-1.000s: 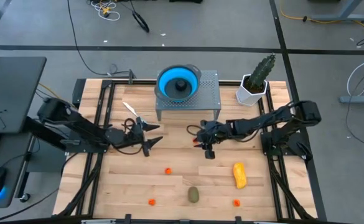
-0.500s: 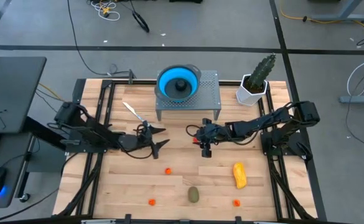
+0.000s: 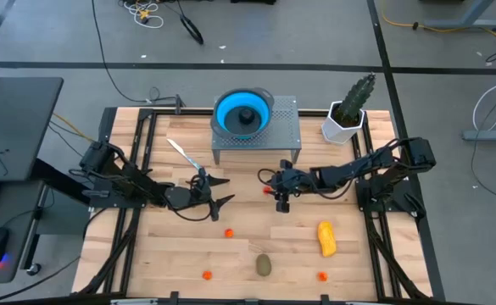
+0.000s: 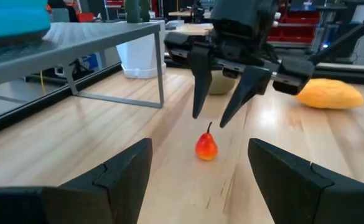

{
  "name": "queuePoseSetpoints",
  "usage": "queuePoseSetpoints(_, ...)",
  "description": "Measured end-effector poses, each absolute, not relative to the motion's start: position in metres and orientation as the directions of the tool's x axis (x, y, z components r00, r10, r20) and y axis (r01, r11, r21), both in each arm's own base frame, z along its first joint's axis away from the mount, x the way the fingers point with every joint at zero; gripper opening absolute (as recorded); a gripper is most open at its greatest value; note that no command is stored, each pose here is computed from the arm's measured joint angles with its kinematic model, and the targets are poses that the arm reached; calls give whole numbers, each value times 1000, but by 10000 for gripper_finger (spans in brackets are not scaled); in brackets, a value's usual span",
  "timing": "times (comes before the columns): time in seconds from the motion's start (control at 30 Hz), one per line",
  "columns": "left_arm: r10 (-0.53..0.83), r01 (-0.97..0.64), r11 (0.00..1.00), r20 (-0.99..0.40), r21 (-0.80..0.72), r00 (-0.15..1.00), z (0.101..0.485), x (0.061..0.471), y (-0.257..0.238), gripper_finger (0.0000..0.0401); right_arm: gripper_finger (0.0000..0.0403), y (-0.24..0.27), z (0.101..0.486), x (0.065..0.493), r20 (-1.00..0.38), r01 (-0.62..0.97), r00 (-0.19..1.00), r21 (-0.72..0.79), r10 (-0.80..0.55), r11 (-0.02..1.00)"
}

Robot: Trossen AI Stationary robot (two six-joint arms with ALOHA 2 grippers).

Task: Pick & Place Fruit
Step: Put the orange pear into the blue strainer bowl

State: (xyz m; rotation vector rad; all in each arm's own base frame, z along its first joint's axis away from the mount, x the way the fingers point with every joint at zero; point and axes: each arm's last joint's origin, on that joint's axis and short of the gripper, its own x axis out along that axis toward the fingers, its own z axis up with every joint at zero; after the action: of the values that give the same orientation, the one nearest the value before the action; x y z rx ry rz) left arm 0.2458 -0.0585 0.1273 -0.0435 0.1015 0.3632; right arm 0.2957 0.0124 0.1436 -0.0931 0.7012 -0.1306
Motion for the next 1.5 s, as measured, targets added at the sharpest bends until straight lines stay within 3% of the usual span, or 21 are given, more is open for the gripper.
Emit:
queuePoseSetpoints(0.53, 362, -363, 932, -98, 11, 927, 128, 246, -57, 272, 170, 11, 128, 279, -550, 192, 813, -56, -191, 980)
queuePoseSetpoints(1.07, 359, -362, 932, -104, -12, 927, 127, 246, -57, 272, 169, 13, 110, 286, -539, 200, 811, -108, -227, 974)
queuePoseSetpoints(1.5, 359, -363, 932, -105, -18, 927, 127, 246, -57, 272, 111, 15, 110, 285, -553, 158, 814, -84, -178, 984)
